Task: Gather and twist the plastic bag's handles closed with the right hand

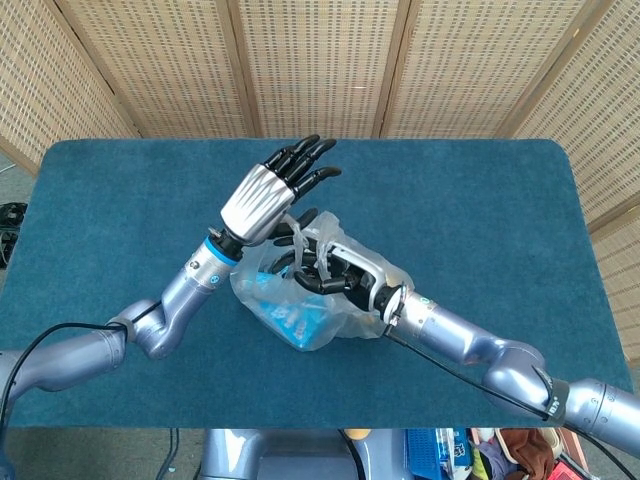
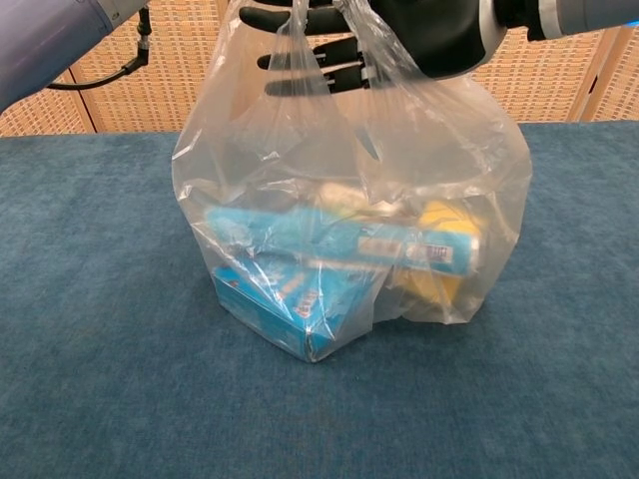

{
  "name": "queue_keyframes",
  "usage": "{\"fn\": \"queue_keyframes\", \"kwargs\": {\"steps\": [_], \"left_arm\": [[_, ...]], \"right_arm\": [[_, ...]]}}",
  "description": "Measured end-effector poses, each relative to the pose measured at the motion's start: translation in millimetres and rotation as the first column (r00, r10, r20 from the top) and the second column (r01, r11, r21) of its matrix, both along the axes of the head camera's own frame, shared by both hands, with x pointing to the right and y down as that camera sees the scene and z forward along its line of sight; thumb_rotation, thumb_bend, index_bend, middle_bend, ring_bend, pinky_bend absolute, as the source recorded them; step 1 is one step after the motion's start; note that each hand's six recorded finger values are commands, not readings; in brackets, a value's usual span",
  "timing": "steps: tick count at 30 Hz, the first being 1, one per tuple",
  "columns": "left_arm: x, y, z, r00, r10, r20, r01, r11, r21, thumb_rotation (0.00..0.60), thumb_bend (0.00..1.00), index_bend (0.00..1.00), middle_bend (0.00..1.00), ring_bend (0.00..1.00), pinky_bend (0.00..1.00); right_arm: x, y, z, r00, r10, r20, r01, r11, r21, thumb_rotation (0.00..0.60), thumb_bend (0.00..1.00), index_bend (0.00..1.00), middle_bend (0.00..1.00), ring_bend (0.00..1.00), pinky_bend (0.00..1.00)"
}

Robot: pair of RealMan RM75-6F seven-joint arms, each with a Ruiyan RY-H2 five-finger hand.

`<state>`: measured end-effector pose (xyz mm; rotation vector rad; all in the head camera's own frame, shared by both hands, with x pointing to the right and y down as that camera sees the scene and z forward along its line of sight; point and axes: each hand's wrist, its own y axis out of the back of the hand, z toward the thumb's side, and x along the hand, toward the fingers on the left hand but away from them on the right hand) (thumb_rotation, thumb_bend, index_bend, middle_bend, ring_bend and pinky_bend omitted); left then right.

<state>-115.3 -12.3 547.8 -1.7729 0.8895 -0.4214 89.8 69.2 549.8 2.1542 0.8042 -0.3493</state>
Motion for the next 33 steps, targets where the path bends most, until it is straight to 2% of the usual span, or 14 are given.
{"fn": "queue_keyframes", "kwargs": {"steps": [12,17,24,27,29,31,33], "left_arm": [[2.4,1.5,4.5,1.0,-0.002,-0.006,0.002,1.0,-0.011,0.6,0.38,0.21,0.06,0.07,0.21],[3.4,-0.1,3.8,1.0,-0.009,-0.007,0.009,1.0,-0.01,0.6,0.37,0.2,0.06,0.07,0.21],[4.9,-0.1,5.0,1.0,-0.015,-0.003,0.015,1.0,-0.017,0.6,0.36,0.2,0.06,0.07,0.21],[4.6,-0.6,4.7,1.0,-0.021,-0.003,0.021,1.0,-0.017,0.6,0.34,0.15,0.03,0.06,0.21],[4.0,-1.1,4.6,1.0,-0.026,-0.002,0.026,0.999,-0.018,0.6,0.29,0.06,0.01,0.05,0.21],[3.0,-1.7,4.7,0.999,-0.032,-0.004,0.032,0.999,-0.024,0.6,0.22,0.0,0.0,0.02,0.19],[1.6,-2.6,4.5,0.999,-0.04,-0.012,0.04,0.999,-0.033,0.6,0.15,0.0,0.0,0.01,0.17]], "right_arm": [[0.7,-1.8,-1.7,1.0,-0.001,0.014,0.001,1.0,-0.014,0.6,0.58,0.2,0.41,0.2,0.29],[0.6,1.8,-0.1,1.0,-0.014,0.013,0.014,1.0,-0.023,0.6,0.58,0.2,0.5,0.28,0.29],[0.5,5.7,0.0,0.999,-0.039,0.01,0.039,0.999,-0.024,0.6,0.59,0.2,0.53,0.3,0.29],[0.6,6.2,-0.3,0.999,-0.043,0.012,0.044,0.999,-0.026,0.6,0.59,0.2,0.53,0.3,0.29],[0.9,6.3,-0.5,0.999,-0.045,0.014,0.045,0.999,-0.029,0.6,0.59,0.2,0.53,0.3,0.29],[1.6,6.2,-0.3,0.999,-0.046,0.014,0.046,0.999,-0.029,0.6,0.59,0.2,0.53,0.3,0.29],[2.5,5.9,0.2,0.999,-0.046,0.012,0.046,0.999,-0.028,0.6,0.6,0.2,0.53,0.3,0.29]]}}
